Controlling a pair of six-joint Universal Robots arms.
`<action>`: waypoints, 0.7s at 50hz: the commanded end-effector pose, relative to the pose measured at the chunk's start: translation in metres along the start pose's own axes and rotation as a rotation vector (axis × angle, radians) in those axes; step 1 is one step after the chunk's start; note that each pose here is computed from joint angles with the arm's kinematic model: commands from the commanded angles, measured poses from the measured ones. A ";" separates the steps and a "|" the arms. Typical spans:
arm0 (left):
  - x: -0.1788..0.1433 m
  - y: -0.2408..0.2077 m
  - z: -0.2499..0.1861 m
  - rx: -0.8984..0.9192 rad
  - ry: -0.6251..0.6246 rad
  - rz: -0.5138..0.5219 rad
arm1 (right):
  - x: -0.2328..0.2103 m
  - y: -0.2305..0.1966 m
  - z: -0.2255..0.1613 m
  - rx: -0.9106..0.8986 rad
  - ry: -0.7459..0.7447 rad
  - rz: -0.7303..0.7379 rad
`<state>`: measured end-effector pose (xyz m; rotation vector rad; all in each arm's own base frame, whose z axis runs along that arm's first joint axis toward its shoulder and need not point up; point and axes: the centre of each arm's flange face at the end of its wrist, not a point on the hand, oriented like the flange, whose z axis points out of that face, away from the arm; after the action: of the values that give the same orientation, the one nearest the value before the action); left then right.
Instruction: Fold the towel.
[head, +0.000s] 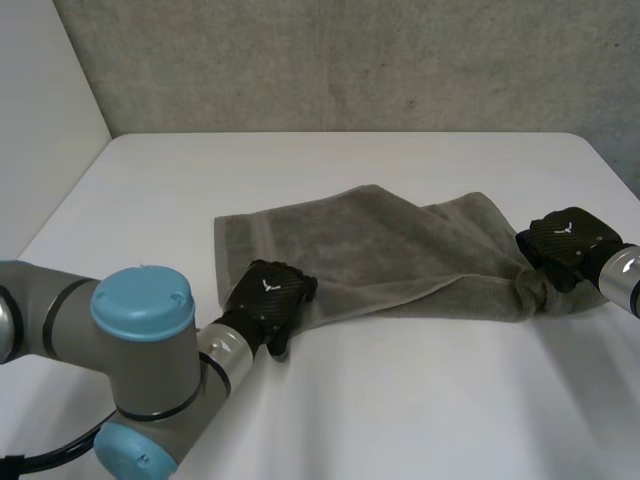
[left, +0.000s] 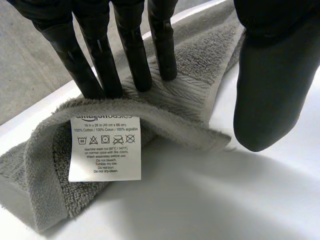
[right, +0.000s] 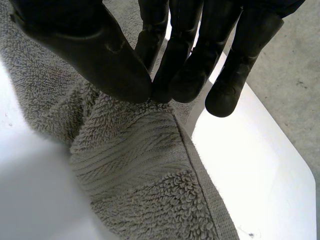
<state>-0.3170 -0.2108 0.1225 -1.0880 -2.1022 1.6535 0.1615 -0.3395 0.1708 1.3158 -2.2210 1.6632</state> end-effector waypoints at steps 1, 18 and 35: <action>-0.002 0.002 0.009 0.000 -0.004 0.052 | -0.001 0.000 0.000 -0.001 -0.002 0.000; -0.017 -0.001 0.030 0.011 -0.075 0.117 | -0.002 0.003 0.002 -0.007 -0.007 0.003; -0.018 0.001 0.039 0.014 -0.070 0.113 | -0.004 0.007 0.004 -0.017 -0.013 0.009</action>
<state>-0.3276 -0.2523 0.1141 -1.1784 -2.1059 1.7908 0.1612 -0.3402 0.1630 1.3196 -2.2438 1.6422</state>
